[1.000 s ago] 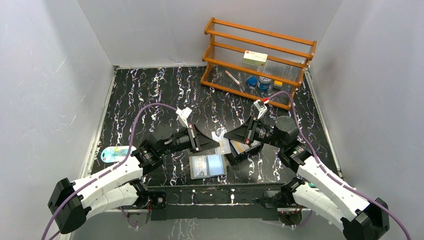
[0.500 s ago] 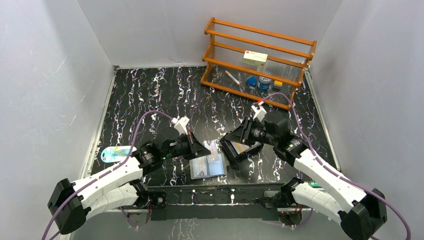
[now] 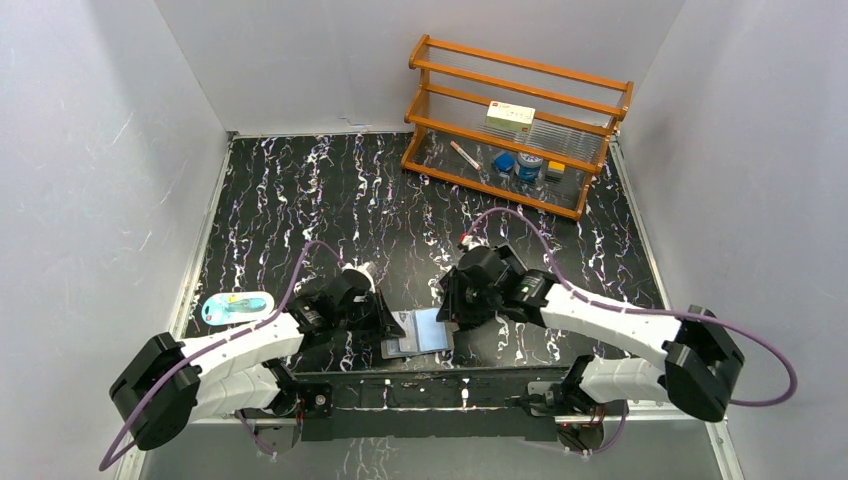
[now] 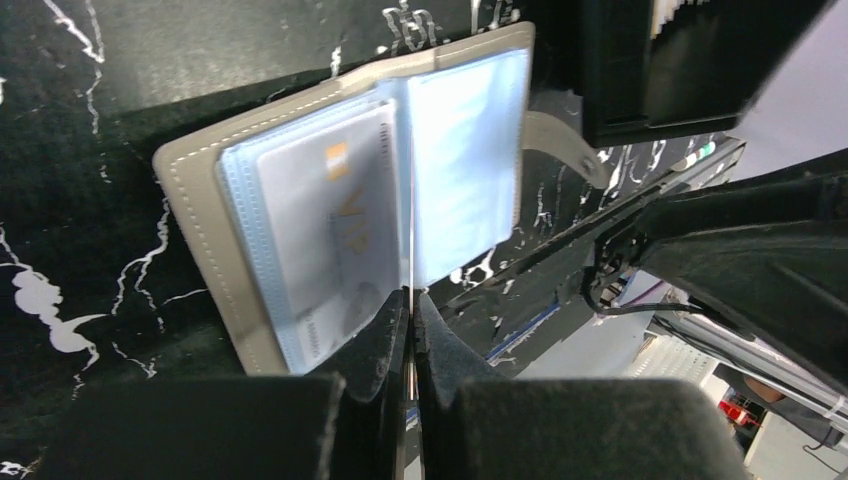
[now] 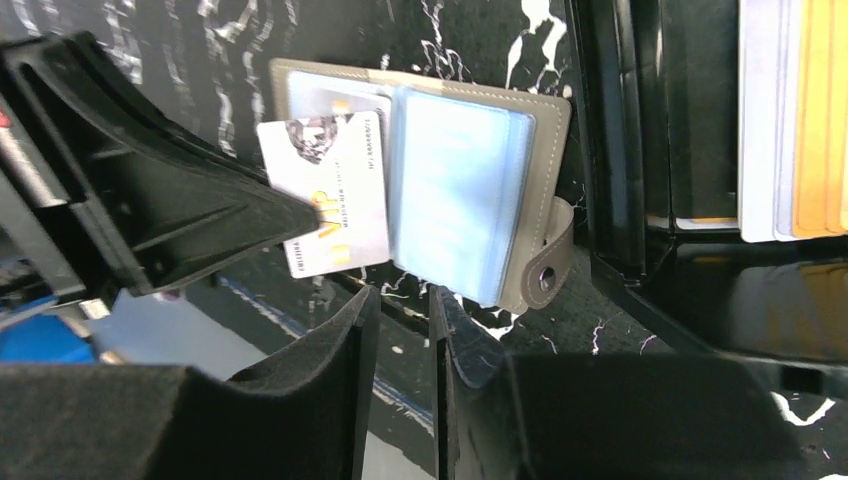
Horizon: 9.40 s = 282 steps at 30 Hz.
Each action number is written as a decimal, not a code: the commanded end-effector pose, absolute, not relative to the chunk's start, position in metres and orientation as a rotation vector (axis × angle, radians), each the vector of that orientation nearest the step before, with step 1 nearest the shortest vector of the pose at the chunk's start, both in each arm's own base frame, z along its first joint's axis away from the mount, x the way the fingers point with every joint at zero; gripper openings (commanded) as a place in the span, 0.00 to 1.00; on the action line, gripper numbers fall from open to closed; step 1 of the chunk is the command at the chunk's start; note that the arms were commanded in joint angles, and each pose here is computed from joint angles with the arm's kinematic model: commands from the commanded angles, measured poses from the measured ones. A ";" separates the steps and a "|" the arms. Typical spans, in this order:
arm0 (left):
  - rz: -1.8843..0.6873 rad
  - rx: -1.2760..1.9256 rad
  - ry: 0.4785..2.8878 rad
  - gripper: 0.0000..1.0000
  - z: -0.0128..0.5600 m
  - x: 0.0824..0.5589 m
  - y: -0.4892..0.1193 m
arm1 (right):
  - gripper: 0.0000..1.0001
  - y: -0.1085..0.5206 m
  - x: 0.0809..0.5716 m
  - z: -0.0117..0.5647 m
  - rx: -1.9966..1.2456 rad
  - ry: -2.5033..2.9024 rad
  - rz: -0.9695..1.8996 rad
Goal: Put the credit cards into the card holder
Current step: Insert the credit card into the card holder, then turn over the card slot in the card holder.
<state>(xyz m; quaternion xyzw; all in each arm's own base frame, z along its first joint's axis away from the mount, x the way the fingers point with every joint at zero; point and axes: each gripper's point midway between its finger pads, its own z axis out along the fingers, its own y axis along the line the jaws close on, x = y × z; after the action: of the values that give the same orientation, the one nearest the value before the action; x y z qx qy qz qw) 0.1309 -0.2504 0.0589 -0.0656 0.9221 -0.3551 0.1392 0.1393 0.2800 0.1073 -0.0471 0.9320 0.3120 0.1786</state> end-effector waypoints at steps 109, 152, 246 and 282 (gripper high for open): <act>-0.850 -0.284 2.740 0.49 0.024 0.131 -0.223 | 0.29 0.299 0.120 0.038 -0.221 2.716 0.621; -0.756 -0.198 2.733 0.58 0.039 0.141 -0.240 | 0.25 0.300 0.123 0.036 -0.180 2.693 0.645; -0.507 -0.222 2.848 0.23 0.015 0.119 -0.177 | 0.48 0.343 0.132 0.057 -0.245 2.613 0.829; -0.531 -0.230 2.843 0.26 0.015 0.120 -0.181 | 0.51 0.338 0.138 0.099 -0.226 2.542 0.803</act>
<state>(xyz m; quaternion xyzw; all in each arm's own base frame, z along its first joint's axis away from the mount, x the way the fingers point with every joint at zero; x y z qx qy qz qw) 0.1264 -0.1843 0.0195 -0.0785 0.9706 -0.1865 0.1305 0.1305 0.3271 0.0732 -0.0828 0.9372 0.2705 0.2039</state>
